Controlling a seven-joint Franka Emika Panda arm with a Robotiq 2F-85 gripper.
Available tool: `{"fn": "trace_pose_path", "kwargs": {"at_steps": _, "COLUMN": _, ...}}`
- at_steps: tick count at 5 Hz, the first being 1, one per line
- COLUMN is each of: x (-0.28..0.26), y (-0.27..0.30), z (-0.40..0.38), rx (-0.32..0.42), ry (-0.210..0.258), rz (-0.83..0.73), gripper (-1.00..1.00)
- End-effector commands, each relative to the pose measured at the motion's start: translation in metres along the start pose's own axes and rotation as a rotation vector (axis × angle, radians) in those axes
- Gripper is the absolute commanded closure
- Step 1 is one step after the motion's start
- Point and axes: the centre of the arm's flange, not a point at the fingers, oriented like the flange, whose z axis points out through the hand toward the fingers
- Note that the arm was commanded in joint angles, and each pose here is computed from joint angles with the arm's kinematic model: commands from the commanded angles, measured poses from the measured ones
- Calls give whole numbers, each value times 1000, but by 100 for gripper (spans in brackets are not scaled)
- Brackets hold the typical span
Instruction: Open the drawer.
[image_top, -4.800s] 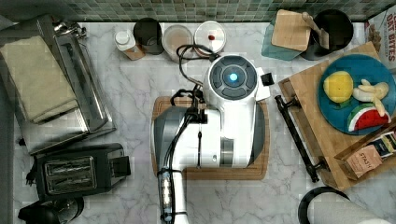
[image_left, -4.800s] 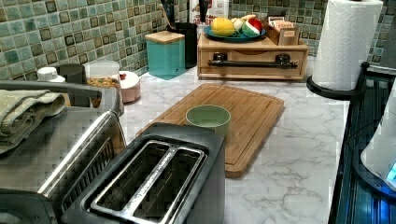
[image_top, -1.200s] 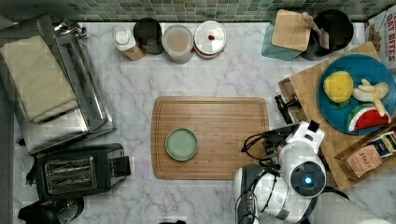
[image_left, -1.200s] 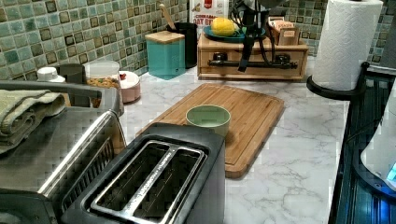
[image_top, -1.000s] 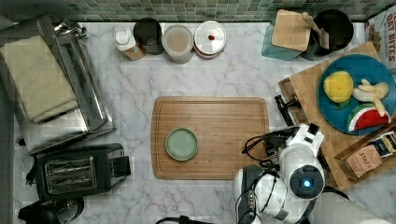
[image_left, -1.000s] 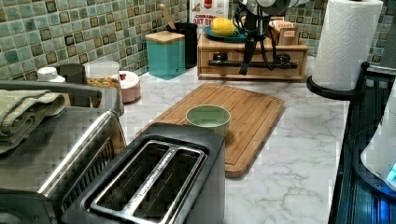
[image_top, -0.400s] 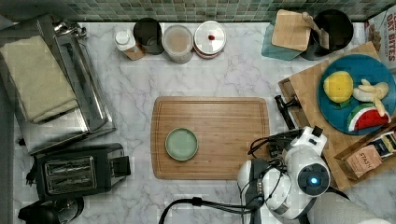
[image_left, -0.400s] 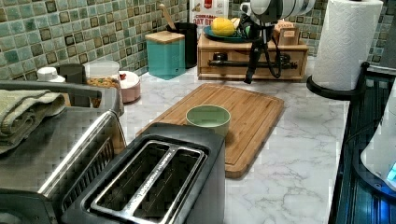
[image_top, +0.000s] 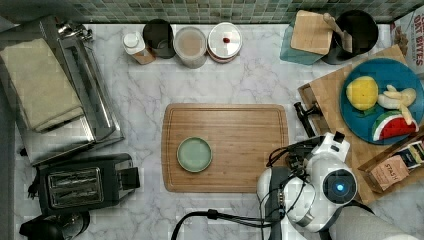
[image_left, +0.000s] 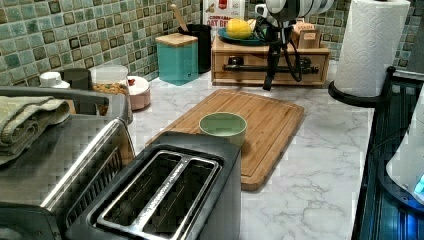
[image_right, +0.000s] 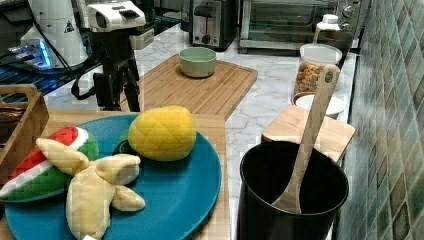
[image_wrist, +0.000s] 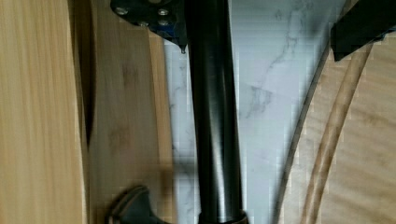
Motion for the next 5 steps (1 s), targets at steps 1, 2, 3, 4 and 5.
{"fn": "trace_pose_path", "kwargs": {"at_steps": 1, "x": 38, "y": -76, "z": -2, "rx": 205, "ry": -38, "rz": -317, "gripper": -100}}
{"fn": "trace_pose_path", "kwargs": {"at_steps": 2, "x": 42, "y": -135, "z": -10, "rx": 220, "ry": -43, "rz": -314, "gripper": -100}}
{"fn": "trace_pose_path", "kwargs": {"at_steps": 3, "x": 44, "y": -182, "z": -14, "rx": 246, "ry": -46, "rz": -297, "gripper": -100}}
{"fn": "trace_pose_path", "kwargs": {"at_steps": 4, "x": 46, "y": -216, "z": -21, "rx": 281, "ry": -66, "rz": -265, "gripper": -100}}
{"fn": "trace_pose_path", "kwargs": {"at_steps": 5, "x": 41, "y": -246, "z": -27, "rx": 282, "ry": -90, "rz": -228, "gripper": -100}}
